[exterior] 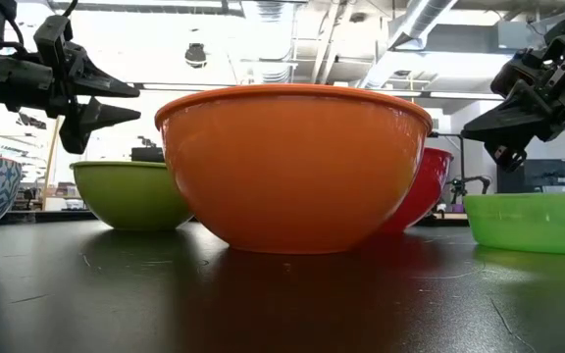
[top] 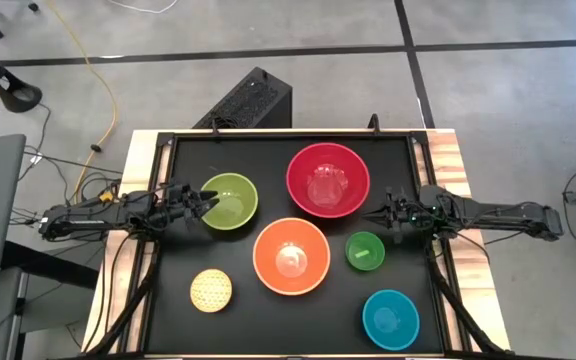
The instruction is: Nest bowls inside each other
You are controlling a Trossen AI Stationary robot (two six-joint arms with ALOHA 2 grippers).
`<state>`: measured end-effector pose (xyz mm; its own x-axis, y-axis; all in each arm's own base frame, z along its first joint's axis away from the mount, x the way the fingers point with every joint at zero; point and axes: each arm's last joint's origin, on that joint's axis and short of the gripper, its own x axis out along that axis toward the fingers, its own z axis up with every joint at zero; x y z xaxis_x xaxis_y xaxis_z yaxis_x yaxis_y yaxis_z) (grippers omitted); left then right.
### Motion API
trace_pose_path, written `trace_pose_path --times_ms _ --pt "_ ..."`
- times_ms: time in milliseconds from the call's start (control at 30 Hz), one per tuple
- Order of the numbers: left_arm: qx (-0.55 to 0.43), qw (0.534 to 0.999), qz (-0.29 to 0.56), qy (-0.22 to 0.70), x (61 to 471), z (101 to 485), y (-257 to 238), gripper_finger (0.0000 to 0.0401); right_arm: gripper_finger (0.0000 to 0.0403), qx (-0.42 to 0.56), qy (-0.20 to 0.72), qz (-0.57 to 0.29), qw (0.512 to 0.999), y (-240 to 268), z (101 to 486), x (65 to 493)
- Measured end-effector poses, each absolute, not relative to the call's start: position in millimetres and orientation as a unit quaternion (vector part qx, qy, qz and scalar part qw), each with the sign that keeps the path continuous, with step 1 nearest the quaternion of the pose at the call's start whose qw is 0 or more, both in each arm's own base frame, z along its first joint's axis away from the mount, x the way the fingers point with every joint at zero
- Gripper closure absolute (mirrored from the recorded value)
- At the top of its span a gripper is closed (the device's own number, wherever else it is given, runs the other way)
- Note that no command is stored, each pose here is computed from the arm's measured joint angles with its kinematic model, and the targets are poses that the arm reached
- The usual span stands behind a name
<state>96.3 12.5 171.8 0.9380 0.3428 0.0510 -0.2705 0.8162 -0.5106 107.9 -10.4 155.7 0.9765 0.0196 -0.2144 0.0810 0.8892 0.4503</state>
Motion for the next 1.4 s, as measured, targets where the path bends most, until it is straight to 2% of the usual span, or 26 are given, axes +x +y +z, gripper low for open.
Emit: trace_pose_path --times_ms 267,433,767,900,1067,1200,1333,1400 --pt "-0.271 0.945 0.166 -0.075 96 172 13 0.0233 0.0356 0.235 0.107 -0.016 0.966 -10 156 108" --pt "-0.261 0.940 0.202 -0.086 95 172 15 0.0233 0.0356 0.235 0.107 -0.016 0.966 -10 156 108" --pt "-0.413 0.885 0.183 -0.117 95 172 15 0.0233 0.0356 0.235 0.107 -0.016 0.966 -10 156 108" --pt "-0.421 0.891 0.141 -0.095 96 172 12 0.0233 0.0356 0.235 0.107 -0.016 0.966 -10 156 108" --pt "-0.396 0.905 0.130 -0.085 97 172 11 0.0233 0.0356 0.232 0.098 -0.035 0.967 -12 156 108" --pt "-0.348 0.927 0.117 -0.080 96 175 10 0.0233 0.0356 0.274 0.027 -0.043 0.961 -13 168 110" --pt "-0.311 0.939 0.112 -0.096 93 194 10 0.0233 0.0356 0.355 -0.100 -0.045 0.928 -16 191 109" --pt "-0.288 0.948 0.100 -0.093 91 207 9 0.0237 0.0356 0.367 -0.151 -0.028 0.918 -16 201 108"
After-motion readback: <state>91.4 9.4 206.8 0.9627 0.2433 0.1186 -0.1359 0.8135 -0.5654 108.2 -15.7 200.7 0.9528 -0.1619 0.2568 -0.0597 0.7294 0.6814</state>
